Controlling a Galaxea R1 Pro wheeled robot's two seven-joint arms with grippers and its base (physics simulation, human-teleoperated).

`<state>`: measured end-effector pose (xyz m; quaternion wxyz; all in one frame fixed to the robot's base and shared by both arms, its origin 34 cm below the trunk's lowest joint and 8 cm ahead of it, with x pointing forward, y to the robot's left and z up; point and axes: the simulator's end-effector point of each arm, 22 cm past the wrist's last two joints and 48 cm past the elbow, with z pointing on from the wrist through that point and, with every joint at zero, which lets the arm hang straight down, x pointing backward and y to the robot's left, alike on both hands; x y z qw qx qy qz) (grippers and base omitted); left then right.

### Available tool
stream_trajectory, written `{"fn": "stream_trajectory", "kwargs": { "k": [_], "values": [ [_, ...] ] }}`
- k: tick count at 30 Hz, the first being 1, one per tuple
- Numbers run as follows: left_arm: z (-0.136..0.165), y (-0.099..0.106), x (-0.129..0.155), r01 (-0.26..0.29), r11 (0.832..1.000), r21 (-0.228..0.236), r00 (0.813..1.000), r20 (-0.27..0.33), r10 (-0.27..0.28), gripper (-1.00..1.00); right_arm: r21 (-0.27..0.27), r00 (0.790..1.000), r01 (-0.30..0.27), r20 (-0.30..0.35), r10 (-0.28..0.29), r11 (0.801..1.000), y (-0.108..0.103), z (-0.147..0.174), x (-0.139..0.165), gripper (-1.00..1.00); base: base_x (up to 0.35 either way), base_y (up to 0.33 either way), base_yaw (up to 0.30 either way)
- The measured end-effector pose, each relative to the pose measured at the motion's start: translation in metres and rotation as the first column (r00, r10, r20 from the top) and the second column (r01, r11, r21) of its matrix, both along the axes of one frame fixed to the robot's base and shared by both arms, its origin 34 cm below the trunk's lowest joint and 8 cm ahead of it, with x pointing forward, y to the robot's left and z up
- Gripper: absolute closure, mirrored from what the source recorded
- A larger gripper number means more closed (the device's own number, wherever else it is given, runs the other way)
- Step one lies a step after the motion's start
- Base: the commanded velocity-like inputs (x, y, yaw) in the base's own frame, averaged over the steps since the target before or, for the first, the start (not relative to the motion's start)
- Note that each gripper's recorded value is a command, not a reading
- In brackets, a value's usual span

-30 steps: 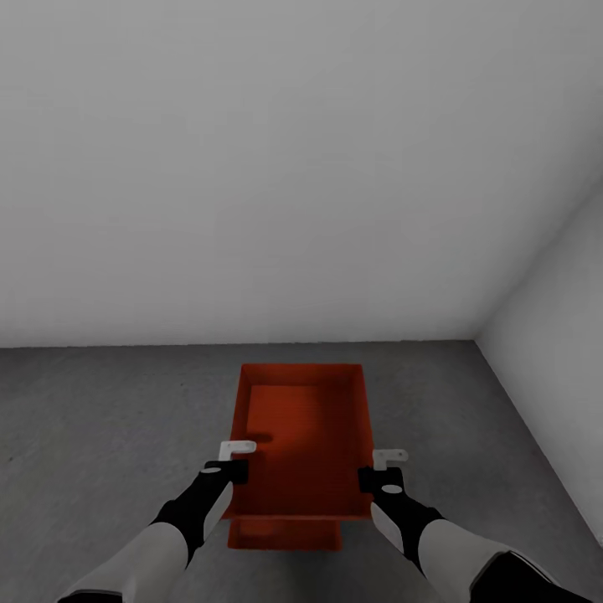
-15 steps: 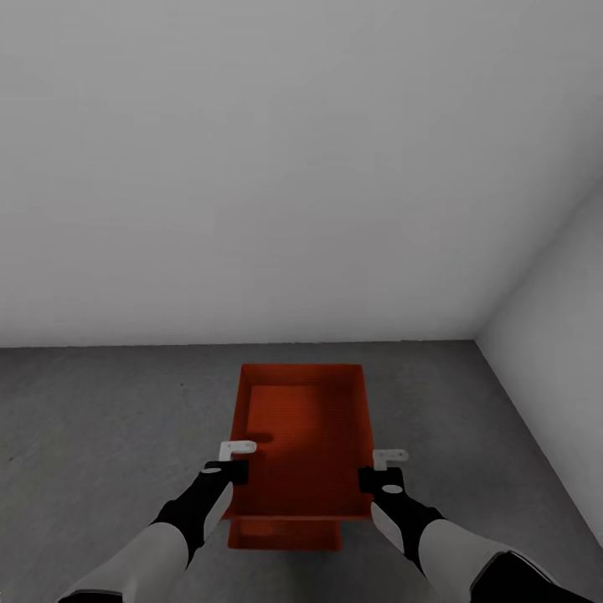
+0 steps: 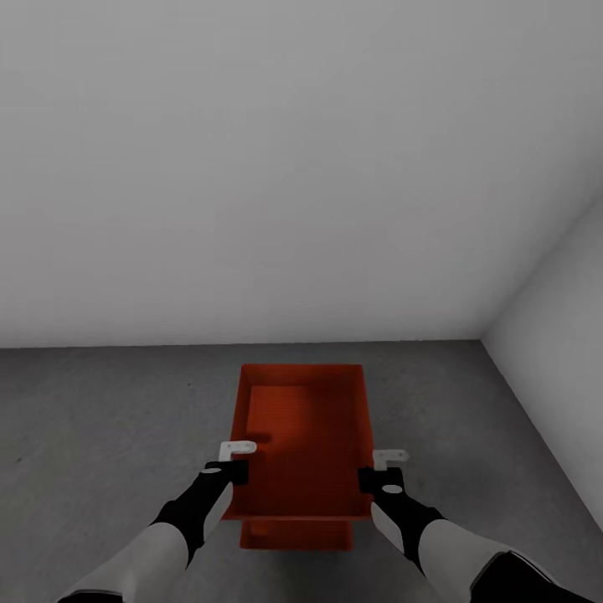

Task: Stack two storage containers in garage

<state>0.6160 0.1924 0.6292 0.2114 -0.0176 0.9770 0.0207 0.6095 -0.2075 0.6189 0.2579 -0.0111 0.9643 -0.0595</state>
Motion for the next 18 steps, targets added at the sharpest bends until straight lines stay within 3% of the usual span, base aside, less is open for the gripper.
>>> {"fn": "stream_trajectory", "kwargs": {
  "k": [18],
  "values": [
    [0.0002, 0.0000, 0.0004, -0.001, 1.000, 0.000, 1.000, 0.001, 0.001, 1.00, 0.000, 1.000, 0.000, 0.001, 0.000, 1.000, 0.0000, 0.0002, 0.0003, 1.00, 0.000, 0.001, 0.000]
  ]
}}
